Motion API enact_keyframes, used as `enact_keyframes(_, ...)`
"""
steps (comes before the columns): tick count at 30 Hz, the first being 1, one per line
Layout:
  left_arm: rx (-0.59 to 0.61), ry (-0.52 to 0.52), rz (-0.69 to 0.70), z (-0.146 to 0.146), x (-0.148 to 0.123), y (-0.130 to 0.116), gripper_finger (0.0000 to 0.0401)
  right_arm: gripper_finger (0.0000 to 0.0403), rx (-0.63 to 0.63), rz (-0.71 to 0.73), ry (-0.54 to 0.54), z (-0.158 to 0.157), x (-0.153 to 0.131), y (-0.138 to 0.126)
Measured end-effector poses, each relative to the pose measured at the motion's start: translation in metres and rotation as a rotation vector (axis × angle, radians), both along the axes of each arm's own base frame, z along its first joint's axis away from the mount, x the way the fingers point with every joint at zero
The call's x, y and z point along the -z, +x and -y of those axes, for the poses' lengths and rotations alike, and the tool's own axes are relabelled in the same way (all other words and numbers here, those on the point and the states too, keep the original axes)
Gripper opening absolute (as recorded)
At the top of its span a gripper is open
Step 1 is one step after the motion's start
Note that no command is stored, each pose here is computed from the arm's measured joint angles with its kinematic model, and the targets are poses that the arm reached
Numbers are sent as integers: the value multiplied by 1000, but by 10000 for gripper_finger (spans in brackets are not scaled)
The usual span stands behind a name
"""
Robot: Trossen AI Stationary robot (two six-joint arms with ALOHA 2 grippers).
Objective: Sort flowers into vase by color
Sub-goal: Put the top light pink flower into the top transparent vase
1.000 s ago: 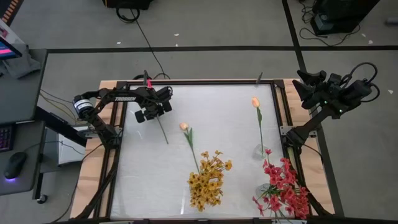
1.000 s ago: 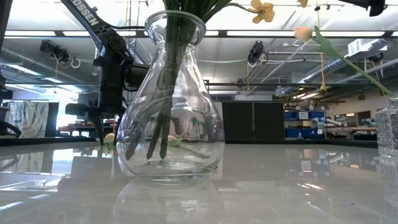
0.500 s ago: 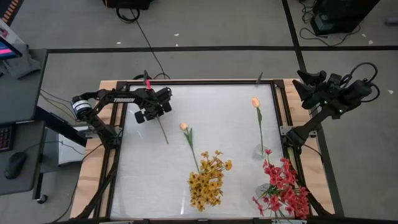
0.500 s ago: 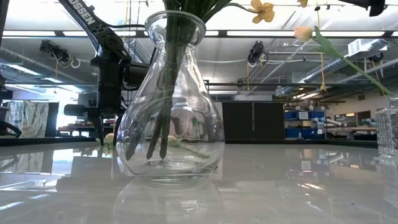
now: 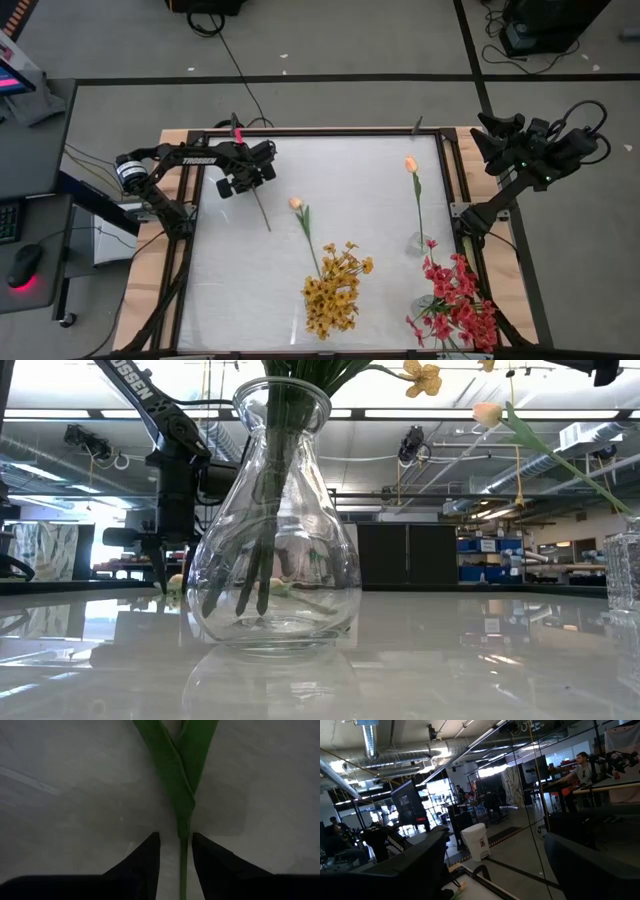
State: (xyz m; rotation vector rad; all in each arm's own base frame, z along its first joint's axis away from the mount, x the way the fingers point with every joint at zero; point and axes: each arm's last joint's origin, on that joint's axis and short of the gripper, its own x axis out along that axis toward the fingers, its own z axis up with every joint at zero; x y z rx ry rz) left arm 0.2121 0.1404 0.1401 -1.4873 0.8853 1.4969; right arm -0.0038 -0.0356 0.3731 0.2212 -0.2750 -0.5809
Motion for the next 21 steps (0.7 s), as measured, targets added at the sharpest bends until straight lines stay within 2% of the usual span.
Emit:
enact_keyframes(9, -15, -8, 5, 0, 0, 0, 71, 346, 0, 0, 0, 0, 0, 0)
enact_keyframes(21, -15, -10, 8, 0, 0, 0, 36, 346, 0, 0, 0, 0, 0, 0)
